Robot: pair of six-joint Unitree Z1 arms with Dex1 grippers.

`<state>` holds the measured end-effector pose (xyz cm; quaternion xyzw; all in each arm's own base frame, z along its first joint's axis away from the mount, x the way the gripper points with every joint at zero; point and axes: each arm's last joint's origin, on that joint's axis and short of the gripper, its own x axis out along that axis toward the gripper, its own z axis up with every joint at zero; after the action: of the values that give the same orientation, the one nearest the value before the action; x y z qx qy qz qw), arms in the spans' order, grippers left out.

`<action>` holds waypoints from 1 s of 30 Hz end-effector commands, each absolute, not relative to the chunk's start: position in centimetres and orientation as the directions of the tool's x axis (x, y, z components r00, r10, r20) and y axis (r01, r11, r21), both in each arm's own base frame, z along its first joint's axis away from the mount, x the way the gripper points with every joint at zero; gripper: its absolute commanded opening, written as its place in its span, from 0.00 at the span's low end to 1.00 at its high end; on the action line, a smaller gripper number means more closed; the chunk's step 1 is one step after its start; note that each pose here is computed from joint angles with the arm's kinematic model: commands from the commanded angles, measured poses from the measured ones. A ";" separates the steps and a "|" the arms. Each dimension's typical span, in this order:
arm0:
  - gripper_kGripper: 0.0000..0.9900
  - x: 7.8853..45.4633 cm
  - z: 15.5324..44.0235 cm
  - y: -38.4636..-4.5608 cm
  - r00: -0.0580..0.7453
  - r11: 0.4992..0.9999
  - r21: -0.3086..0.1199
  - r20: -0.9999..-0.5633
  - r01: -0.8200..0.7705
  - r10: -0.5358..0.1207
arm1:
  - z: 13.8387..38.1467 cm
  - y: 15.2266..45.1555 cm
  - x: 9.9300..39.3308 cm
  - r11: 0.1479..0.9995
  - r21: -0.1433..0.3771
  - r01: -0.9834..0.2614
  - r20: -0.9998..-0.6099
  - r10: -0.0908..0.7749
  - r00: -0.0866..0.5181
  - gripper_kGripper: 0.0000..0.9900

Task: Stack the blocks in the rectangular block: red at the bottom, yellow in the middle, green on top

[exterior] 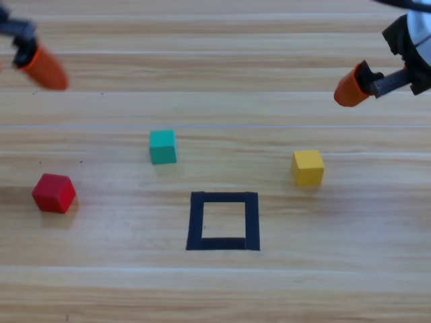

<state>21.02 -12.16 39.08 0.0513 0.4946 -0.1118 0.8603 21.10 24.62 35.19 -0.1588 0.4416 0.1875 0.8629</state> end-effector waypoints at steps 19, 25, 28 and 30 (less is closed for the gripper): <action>0.98 28.6 25.4 -13.3 0.118 0.987 0.145 -0.984 0.076 0.135 | 25.9 30.8 32.8 0.985 -0.130 -0.118 -0.987 -0.116 0.115 0.99; 0.97 29.9 23.7 -13.0 0.095 0.991 0.125 -0.988 0.053 0.119 | 24.9 29.8 34.4 0.992 -0.098 -0.078 -0.993 -0.092 0.074 0.99; 0.97 30.2 23.3 -12.4 0.094 0.994 0.105 -0.990 0.033 0.101 | 24.1 29.8 34.9 0.994 -0.082 -0.069 -0.995 -0.079 0.054 0.99; 0.97 30.4 23.0 -11.9 0.092 0.996 0.088 -0.992 0.014 0.087 | 23.5 30.1 35.1 0.995 -0.070 -0.069 -0.997 -0.067 0.047 0.99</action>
<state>29.41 -13.53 24.96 0.0607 0.6565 0.0057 0.7518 33.03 30.48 27.34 -0.0574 0.6646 0.0259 0.7445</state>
